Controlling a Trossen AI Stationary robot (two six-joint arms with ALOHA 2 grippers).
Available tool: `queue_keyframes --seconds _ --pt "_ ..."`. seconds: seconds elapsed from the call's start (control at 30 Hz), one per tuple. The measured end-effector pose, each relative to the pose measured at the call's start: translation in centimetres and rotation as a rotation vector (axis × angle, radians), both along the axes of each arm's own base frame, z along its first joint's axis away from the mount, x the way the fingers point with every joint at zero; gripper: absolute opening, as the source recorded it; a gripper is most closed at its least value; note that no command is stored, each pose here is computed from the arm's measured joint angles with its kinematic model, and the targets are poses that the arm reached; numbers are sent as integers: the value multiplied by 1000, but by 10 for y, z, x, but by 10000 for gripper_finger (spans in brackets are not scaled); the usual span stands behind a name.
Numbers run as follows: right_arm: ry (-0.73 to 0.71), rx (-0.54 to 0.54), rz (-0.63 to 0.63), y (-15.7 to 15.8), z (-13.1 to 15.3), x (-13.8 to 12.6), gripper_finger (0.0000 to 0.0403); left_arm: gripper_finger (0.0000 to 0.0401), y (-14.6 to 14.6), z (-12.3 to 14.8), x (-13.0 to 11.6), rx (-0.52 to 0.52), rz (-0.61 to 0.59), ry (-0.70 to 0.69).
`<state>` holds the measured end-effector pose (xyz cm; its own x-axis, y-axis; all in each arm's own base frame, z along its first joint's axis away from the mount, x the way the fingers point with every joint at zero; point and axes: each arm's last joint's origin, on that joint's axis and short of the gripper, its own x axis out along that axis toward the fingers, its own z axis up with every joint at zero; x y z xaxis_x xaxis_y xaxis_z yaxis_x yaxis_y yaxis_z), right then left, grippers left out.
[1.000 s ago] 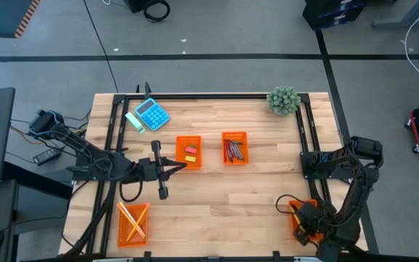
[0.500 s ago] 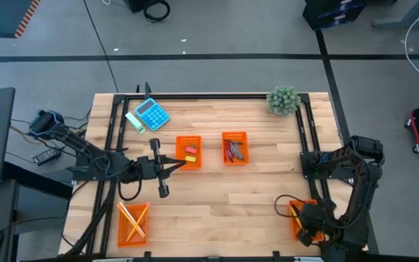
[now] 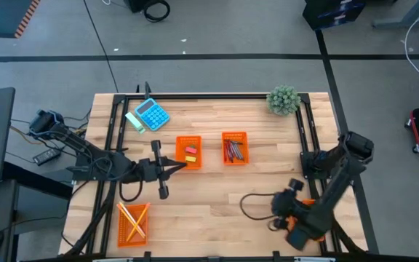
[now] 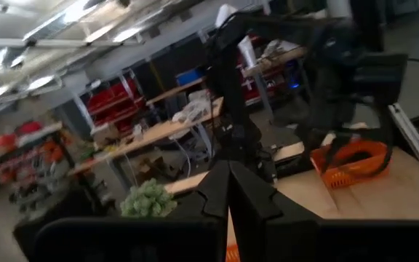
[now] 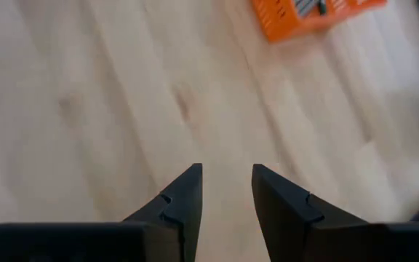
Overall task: Sort crayons/erasers/pens/pencils in bins
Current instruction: Return to Home Position
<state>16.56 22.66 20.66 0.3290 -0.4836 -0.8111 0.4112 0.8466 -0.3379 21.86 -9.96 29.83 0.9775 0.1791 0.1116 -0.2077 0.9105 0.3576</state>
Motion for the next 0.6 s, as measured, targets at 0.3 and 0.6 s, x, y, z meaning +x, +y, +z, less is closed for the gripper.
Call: queue_keyframes --seconds 0.3,0.6 --pt "187 -63 191 -30 -2 45 126 9 -3 3 0 32 -98 -28" --pt "352 -50 316 -55 -4 68 126 29 0 2 0 17 -28 -20"
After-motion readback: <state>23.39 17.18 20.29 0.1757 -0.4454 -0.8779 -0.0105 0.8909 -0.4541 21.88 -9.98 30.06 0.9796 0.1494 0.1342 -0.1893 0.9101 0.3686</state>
